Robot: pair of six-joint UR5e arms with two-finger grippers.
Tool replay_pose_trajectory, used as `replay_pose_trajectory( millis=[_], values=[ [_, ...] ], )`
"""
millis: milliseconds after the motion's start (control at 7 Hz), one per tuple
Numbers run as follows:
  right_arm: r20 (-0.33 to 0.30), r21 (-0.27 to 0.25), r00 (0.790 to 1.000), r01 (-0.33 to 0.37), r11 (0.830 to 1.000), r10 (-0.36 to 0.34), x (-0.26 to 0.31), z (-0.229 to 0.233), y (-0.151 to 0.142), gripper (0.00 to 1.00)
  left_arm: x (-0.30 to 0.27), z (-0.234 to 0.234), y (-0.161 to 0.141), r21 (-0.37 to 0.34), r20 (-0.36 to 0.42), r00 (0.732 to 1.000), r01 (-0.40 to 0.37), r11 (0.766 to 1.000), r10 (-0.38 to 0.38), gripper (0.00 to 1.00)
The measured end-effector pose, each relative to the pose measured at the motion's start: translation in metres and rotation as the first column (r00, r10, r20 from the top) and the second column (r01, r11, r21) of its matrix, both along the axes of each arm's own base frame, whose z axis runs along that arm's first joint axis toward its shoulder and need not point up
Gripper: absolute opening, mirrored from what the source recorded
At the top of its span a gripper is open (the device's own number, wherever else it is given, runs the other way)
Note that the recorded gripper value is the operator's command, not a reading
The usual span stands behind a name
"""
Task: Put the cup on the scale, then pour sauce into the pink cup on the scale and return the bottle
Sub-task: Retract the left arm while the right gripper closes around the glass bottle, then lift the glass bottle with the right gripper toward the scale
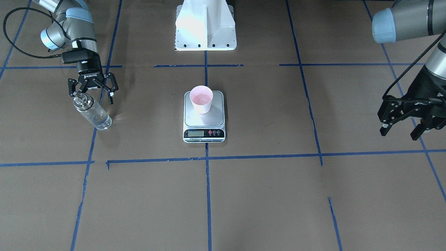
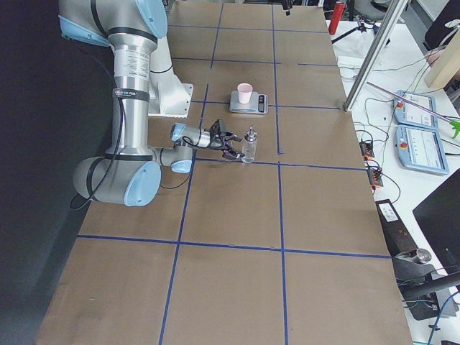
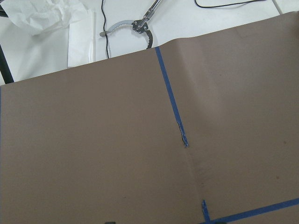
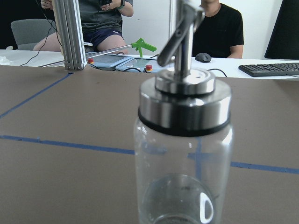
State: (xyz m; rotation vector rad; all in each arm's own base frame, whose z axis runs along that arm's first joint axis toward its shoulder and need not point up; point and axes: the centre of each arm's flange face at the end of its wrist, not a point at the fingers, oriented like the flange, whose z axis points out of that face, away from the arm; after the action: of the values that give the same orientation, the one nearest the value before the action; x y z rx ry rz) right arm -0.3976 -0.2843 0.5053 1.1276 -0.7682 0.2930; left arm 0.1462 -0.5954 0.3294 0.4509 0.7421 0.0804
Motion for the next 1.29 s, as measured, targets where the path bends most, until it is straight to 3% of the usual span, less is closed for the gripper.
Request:
replay_pose_trajectory(
  millis=[1286],
  values=[
    [-0.040,0.021,0.998,-0.051,0.998,0.052,-0.012,-0.001,-0.032,1.00,-0.023,0.029,0.005,-0.034,-0.003,1.000,-0.024,0.999,0.024,0.77]
  ],
)
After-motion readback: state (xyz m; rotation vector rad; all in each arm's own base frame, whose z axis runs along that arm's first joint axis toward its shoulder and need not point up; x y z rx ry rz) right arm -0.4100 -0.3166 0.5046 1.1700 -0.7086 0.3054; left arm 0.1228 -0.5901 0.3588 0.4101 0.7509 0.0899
